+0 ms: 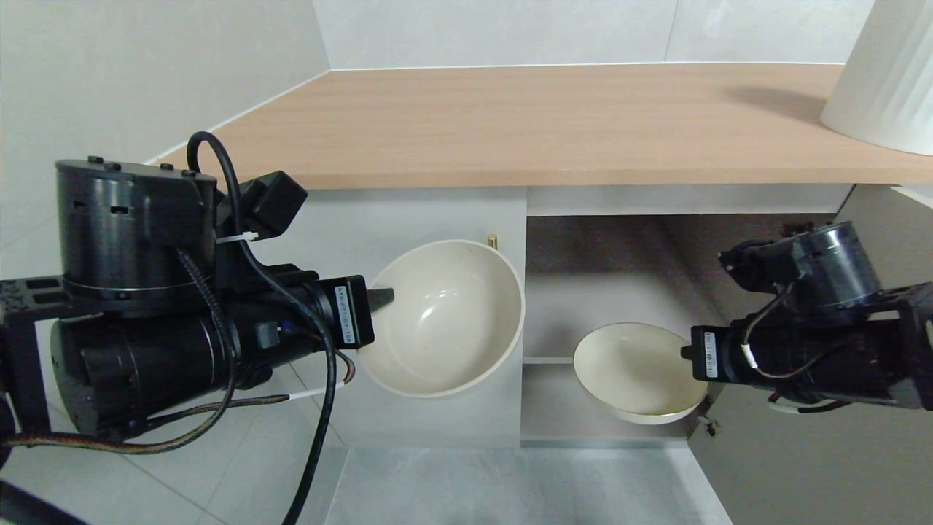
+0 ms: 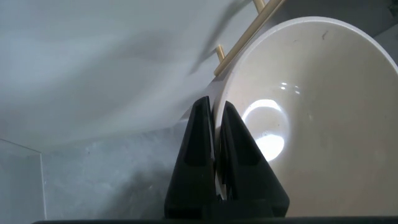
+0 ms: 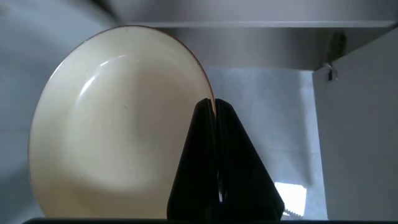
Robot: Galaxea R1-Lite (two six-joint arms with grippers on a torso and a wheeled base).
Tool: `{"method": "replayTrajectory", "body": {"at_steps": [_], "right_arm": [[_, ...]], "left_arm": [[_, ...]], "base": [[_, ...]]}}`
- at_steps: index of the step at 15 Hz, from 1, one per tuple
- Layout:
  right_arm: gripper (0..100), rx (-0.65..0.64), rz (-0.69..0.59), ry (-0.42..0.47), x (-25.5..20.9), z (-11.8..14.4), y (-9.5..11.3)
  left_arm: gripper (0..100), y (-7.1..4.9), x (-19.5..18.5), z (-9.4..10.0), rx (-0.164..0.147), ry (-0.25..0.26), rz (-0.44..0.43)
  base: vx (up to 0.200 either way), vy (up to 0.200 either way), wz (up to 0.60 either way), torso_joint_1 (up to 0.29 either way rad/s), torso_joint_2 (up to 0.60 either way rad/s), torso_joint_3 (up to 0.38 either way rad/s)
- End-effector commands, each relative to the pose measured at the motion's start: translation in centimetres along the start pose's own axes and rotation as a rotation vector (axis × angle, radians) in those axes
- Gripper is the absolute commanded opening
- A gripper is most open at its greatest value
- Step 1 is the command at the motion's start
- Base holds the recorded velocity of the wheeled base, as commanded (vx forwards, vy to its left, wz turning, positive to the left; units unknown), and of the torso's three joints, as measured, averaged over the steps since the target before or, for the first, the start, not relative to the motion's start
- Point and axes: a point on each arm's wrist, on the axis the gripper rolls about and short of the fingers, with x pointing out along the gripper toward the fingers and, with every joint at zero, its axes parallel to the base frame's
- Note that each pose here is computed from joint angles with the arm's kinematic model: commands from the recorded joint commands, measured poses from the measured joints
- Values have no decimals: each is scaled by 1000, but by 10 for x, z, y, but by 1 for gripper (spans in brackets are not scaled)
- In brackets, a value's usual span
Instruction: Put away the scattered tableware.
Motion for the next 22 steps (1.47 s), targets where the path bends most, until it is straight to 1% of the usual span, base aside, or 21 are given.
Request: {"method": "replayTrajectory", "body": {"at_steps": [1, 3, 5, 7, 9, 11, 15, 16, 19, 22], "right_arm": [[0, 22, -107, 73, 66, -16, -8], [0, 72, -144, 59, 90, -21, -11], [0, 123, -181, -9, 114, -21, -19], [0, 146, -199, -45, 127, -20, -24], [0, 204, -252, -86, 149, -17, -30], [0, 215, -310, -114, 169, -14, -34], [0, 222, -338, -144, 193, -9, -32], [0, 239, -382, -172, 202, -5, -37], [0, 262, -404, -208, 213, 3, -39], [0, 276, -458, -253, 225, 8, -42]], "left_arm": [[0, 0, 0, 0, 0, 1, -1], [0, -1, 0, 0, 1, 2, -2], [0, -1, 0, 0, 1, 2, -2], [0, -1, 1, -1, 1, 4, -3], [0, -1, 3, -2, 2, 10, -2], [0, -3, 5, -4, 6, 20, -4], [0, -3, 6, -5, 7, 22, -3], [0, -3, 6, -5, 7, 25, -3], [0, -3, 9, -7, 9, 35, 1], [0, -2, 9, -9, 14, 38, 0]], "base": [[0, 0, 0, 0, 0, 0], [0, 0, 0, 0, 0, 0], [0, 0, 0, 0, 0, 0], [0, 0, 0, 0, 0, 0], [0, 0, 0, 0, 0, 0], [0, 0, 0, 0, 0, 0], [0, 0, 0, 0, 0, 0], [0, 0, 0, 0, 0, 0], [0, 0, 0, 0, 0, 0], [0, 0, 0, 0, 0, 0]]}}
